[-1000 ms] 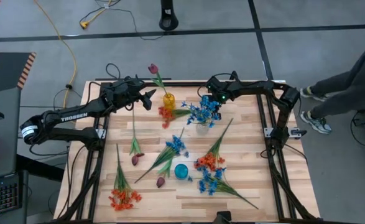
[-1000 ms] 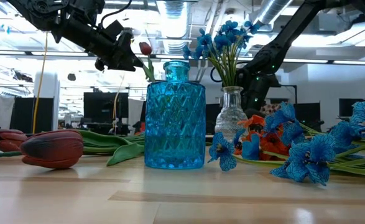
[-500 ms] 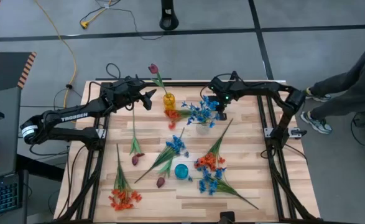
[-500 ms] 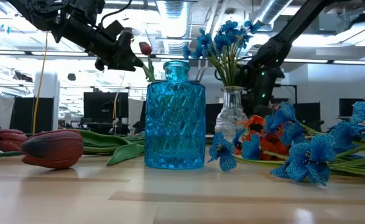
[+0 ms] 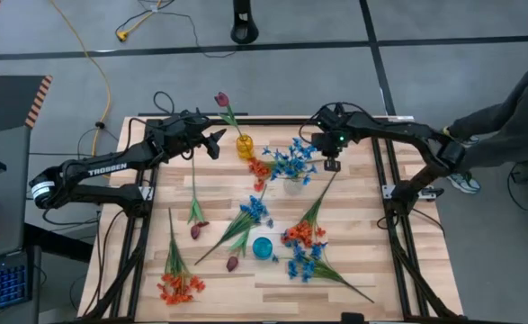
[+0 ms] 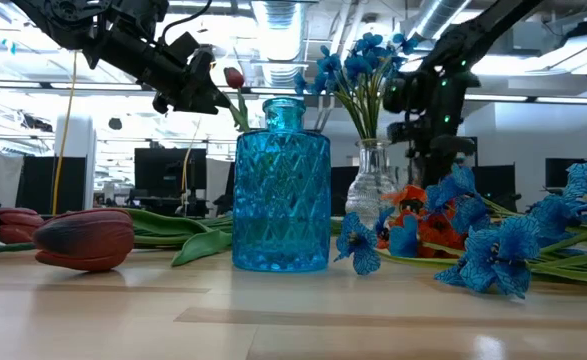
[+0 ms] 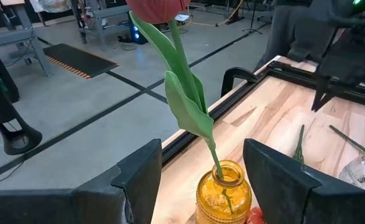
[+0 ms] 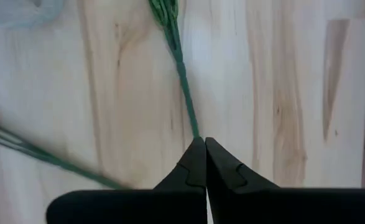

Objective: Sort flowers into vase by color
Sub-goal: Put the top orange flowers into the blue vase

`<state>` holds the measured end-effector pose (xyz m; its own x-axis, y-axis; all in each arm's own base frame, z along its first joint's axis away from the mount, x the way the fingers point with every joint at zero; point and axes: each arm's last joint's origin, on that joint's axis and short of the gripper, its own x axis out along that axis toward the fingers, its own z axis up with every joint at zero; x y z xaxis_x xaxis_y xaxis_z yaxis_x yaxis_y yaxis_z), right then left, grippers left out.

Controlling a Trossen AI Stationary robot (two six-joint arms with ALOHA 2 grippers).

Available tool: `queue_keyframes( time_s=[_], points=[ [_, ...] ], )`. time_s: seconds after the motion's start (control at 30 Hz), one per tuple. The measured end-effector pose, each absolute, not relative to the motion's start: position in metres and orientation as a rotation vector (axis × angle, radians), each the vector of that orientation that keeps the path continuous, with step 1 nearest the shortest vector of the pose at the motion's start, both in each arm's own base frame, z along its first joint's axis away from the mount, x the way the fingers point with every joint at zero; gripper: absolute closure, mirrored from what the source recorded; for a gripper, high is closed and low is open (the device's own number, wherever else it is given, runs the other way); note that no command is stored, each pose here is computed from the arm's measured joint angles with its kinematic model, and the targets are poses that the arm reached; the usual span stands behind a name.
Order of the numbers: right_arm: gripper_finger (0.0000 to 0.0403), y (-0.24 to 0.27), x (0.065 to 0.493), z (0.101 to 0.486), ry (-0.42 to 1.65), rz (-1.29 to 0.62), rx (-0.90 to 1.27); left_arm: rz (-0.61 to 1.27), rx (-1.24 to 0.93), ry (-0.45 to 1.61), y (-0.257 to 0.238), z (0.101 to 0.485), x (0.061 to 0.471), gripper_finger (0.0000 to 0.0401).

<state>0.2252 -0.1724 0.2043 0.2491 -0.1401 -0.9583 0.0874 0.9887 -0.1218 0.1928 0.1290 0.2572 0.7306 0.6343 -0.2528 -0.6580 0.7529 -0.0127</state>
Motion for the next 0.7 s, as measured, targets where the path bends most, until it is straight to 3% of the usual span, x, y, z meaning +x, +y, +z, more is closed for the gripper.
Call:
queue_keyframes(
  time_s=[0.4,0.7],
  points=[
    [0.0359,-0.174,0.228,0.218,1.201,-0.227,-0.055,0.712,-0.104,0.240,0.129,0.257,0.193,0.0186],
    [0.0322,-0.183,0.243,0.189,1.237,-0.203,-0.036,0.713,-0.104,0.240,0.129,0.257,0.193,0.0186]
  ],
)
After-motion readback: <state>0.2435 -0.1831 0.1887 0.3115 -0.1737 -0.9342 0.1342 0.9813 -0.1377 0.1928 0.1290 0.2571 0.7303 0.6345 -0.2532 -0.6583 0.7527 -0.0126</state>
